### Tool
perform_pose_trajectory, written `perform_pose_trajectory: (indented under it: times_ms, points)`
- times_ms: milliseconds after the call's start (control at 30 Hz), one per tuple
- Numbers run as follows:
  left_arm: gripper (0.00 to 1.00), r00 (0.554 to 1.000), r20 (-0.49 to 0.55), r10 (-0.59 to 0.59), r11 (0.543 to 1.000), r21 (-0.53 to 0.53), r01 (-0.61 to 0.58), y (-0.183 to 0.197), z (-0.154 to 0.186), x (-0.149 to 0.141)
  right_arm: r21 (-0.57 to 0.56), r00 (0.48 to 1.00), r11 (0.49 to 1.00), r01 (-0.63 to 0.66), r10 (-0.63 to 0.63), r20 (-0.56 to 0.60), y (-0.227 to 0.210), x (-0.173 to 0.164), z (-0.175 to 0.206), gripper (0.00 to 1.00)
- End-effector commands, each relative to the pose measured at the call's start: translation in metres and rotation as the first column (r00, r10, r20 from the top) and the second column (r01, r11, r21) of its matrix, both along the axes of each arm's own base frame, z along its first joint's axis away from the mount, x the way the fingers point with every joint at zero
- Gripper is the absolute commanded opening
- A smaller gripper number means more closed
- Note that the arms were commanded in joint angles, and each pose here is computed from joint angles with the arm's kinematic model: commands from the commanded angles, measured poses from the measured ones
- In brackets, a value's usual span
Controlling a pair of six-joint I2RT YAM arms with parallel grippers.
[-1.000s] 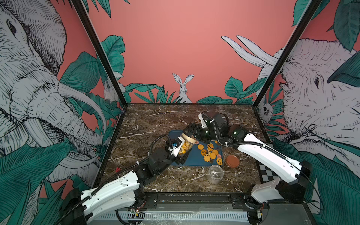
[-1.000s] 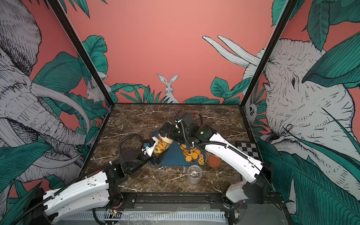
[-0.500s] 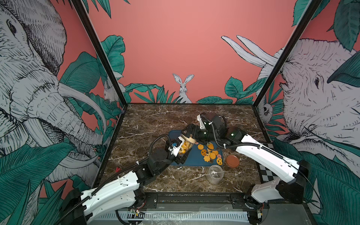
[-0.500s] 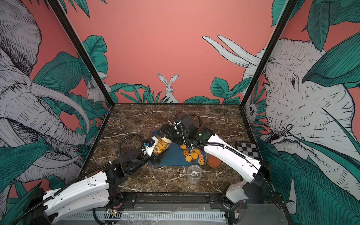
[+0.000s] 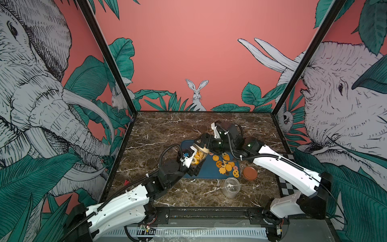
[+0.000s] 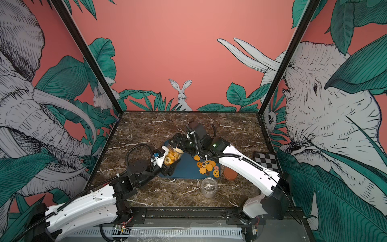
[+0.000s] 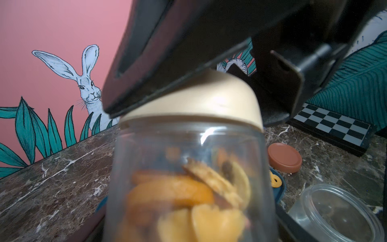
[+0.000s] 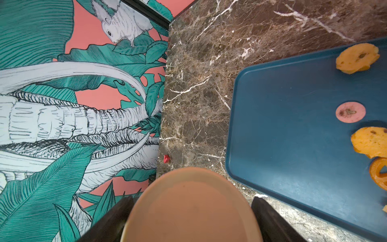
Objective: Pour the cookies out of the jar
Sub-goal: Unscrew the lid from the jar.
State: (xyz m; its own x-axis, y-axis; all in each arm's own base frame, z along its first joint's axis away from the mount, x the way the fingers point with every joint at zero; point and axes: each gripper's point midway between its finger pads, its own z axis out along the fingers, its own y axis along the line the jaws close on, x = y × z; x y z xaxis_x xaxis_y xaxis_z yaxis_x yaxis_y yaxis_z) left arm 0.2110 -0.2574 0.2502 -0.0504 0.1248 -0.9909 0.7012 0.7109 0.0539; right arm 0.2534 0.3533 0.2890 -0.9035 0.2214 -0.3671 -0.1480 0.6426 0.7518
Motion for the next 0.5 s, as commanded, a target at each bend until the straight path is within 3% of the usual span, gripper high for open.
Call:
perform_pose_trajectory:
  times_ms: [0,100,133,233,300,467]
  points:
    - [0.0,0.997,0.066,-0.042,0.97,-0.236,0.056,-0.003,0.067,-0.008,0.098,0.991,0.992,-0.083,0.072,0.114,0.011,-0.003,0.03,0.34]
    - [0.0,0.988,0.047,-0.146,0.927,-0.343,0.153,-0.01,0.077,-0.02,0.119,0.955,0.97,-0.214,0.182,0.233,0.017,-0.012,0.045,0.28]
    - [0.0,0.981,0.038,-0.191,0.902,-0.389,0.19,-0.011,0.081,-0.024,0.099,0.941,0.965,-0.242,0.209,0.266,0.015,-0.013,0.047,0.2]
    - [0.0,0.944,-0.002,-0.33,0.801,-0.529,0.279,-0.009,0.09,-0.026,0.01,0.894,0.948,-0.318,0.296,0.337,0.009,-0.023,0.045,0.15]
    - [0.0,0.92,0.012,-0.391,0.726,-0.61,0.316,-0.004,0.097,-0.027,0.016,0.861,0.926,-0.376,0.343,0.376,0.008,-0.032,0.051,0.14]
    - [0.0,0.833,0.047,-0.551,0.644,-0.611,0.461,-0.015,0.105,-0.051,0.054,0.804,0.883,-0.467,0.399,0.441,0.001,-0.043,0.061,0.13]
